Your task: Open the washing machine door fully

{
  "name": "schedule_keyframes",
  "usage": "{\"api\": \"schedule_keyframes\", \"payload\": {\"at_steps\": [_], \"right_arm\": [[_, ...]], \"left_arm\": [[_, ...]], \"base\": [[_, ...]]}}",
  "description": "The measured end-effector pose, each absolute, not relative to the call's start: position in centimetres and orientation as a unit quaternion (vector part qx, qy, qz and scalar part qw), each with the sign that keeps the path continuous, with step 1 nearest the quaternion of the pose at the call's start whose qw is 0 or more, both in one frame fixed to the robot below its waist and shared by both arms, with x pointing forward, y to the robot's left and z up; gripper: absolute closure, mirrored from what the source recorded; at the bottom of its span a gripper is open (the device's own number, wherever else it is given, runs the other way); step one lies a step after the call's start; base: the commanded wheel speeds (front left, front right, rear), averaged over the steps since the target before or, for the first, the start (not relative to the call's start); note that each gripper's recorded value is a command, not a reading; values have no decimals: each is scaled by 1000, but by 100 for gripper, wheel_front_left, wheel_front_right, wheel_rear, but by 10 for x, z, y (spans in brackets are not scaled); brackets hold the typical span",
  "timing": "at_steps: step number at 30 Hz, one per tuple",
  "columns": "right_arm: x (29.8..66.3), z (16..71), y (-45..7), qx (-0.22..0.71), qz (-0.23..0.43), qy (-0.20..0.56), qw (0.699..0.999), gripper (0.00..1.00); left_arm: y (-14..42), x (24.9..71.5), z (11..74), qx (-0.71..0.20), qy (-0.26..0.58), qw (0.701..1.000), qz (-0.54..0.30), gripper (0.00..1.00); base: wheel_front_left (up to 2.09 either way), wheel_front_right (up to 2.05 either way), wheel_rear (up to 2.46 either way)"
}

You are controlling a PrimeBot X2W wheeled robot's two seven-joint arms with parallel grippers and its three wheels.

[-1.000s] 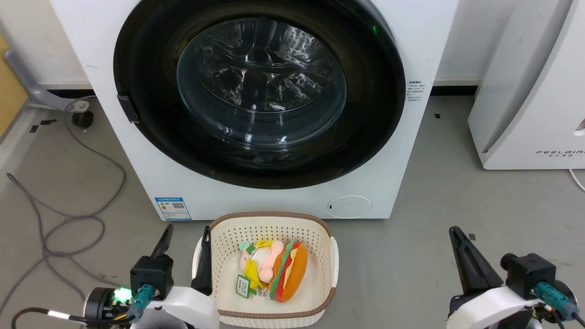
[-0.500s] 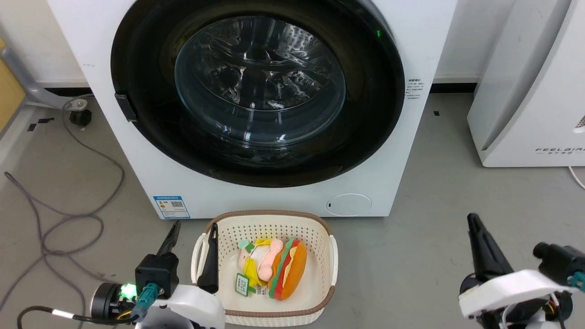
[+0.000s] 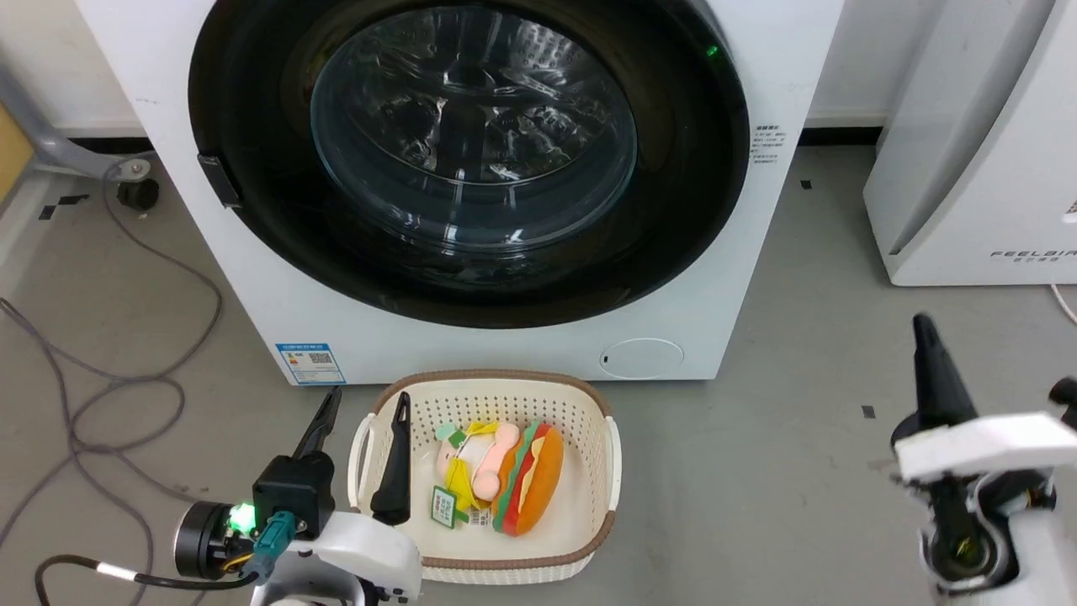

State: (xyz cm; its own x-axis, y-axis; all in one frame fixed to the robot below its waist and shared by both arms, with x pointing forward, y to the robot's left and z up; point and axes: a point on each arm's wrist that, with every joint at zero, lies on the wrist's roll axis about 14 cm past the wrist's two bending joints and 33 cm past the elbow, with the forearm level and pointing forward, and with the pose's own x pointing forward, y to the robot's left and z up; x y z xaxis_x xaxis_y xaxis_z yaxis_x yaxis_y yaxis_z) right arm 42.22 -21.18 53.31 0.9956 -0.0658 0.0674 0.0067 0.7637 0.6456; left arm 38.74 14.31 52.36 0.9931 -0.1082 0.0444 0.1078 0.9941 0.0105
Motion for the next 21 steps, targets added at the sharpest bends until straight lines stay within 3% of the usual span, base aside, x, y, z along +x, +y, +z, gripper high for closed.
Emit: {"api": "schedule_keyframes", "payload": {"at_steps": [10, 21], "right_arm": [[480, 566, -235, 411, -23, -77, 908, 100], [546, 601, -234, 411, 8, -68, 909, 100]], "left_arm": [[136, 404, 522, 1, -28, 997, -67, 0], [128, 423, 528, -2, -50, 995, -83, 0]], "base": [[0, 0, 0], [0, 0, 0]]}}
